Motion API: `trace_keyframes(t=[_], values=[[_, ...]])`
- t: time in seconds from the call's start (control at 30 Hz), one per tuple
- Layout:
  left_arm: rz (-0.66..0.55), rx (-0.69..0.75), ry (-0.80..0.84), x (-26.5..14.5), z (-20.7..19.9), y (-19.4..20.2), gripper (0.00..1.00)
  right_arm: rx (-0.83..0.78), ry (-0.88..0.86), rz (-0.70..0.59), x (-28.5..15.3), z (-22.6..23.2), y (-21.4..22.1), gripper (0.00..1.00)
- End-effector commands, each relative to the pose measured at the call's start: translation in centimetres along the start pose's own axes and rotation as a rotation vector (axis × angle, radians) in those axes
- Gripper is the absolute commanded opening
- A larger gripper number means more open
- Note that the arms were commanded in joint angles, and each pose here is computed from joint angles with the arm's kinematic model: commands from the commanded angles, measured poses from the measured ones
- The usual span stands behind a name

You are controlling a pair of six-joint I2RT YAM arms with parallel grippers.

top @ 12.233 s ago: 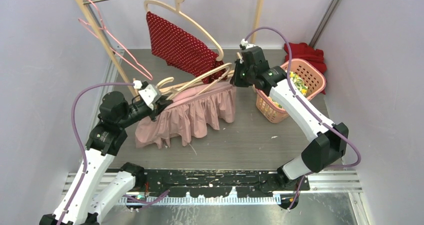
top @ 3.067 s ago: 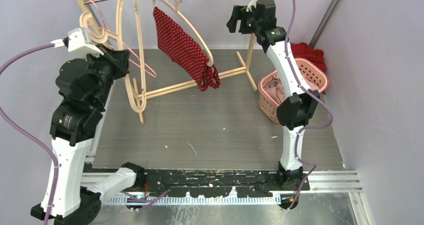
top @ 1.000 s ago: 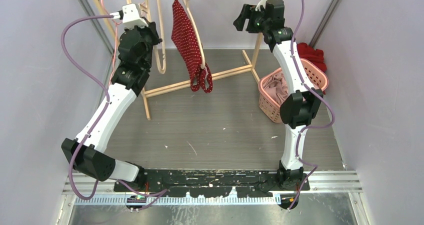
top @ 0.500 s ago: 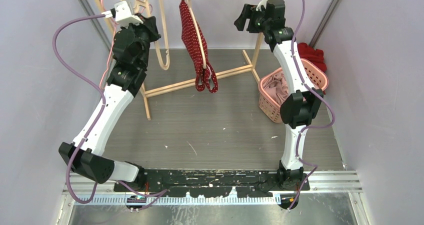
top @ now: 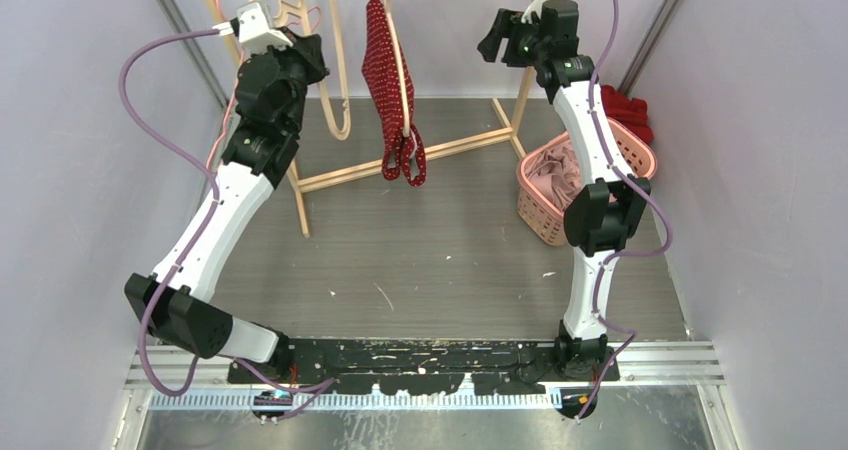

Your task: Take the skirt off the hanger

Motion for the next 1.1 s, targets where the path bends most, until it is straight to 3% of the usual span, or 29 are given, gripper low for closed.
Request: trace_keyframes(t=[0.0, 0.43, 1.07], values=[[-0.067, -0.076, 0.067, 0.8, -1.9, -1.9, 0.0, 0.005, 0.027, -0.098, -2.3, -0.8, -3.8, 0.79], [0.016, -0.034, 0.003, 2.2, -2.0, -1.3, 0.0, 0.007, 0.027, -0.091, -2.3, -0.9, -3.4, 0.79], [0.051, -0.227, 0.145, 1.8, -4.4, -1.1, 0.0, 0.004, 0.032, -0.092, -2.9, -0.9, -3.6, 0.78]])
Point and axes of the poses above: each gripper's point midway between its finger pads, its own x axis out along the fingers, its own z axis along the line the jaws close on, y = z × x, the point moved 2 cm from there along -x, back along the fingers, and after that the axes turned 15 degrees about -x, right-handed, at the moved point
